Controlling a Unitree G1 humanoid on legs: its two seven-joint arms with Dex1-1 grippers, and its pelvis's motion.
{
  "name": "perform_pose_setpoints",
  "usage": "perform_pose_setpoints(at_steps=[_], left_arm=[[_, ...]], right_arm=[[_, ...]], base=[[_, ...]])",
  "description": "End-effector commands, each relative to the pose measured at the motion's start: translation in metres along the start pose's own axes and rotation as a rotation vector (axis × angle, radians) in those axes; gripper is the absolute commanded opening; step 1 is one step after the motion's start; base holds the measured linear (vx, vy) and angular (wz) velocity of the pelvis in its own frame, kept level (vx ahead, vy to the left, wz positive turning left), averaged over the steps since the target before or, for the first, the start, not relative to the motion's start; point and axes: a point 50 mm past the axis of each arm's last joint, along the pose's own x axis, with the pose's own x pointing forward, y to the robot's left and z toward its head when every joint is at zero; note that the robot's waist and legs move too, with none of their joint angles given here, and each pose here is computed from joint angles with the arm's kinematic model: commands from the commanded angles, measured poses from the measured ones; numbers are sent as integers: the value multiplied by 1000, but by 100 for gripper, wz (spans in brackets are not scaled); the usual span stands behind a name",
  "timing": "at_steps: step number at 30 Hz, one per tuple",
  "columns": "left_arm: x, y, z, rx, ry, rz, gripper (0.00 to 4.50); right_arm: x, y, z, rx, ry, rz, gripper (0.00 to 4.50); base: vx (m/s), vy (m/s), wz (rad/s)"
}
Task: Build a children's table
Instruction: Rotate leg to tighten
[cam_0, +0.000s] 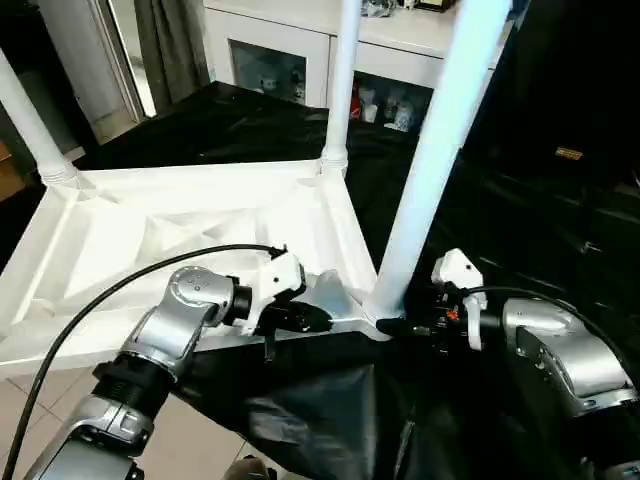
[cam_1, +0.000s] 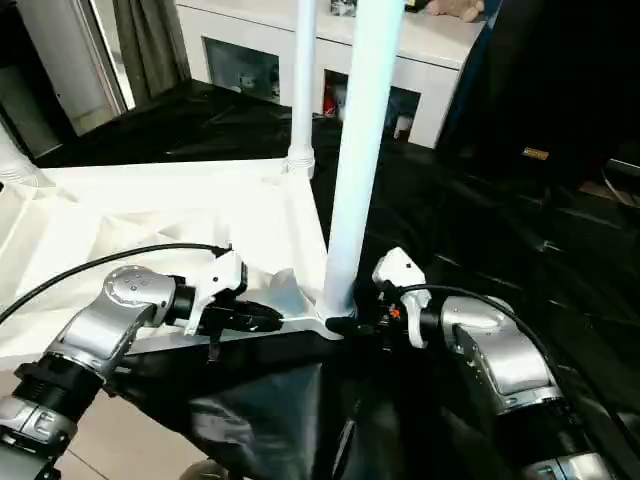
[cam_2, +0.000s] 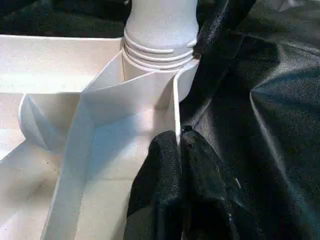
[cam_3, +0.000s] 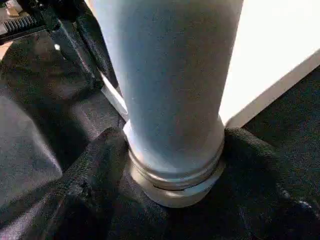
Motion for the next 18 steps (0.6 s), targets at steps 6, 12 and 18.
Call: perform_pose_setpoints(at_steps=[6, 12, 18], left_arm=[[3, 3, 12, 34, -39, 39, 0], [19, 36, 15, -60, -4, 393, 0], [52, 49, 36, -113, -14, 572, 0]], right_arm=[[6, 6, -2, 10, -4, 18, 277], [36, -20, -14, 198, -56, -441, 275], [70, -23, -6, 332, -109, -662, 231]], base=[[0, 0, 0], [0, 0, 0], [0, 0, 0]])
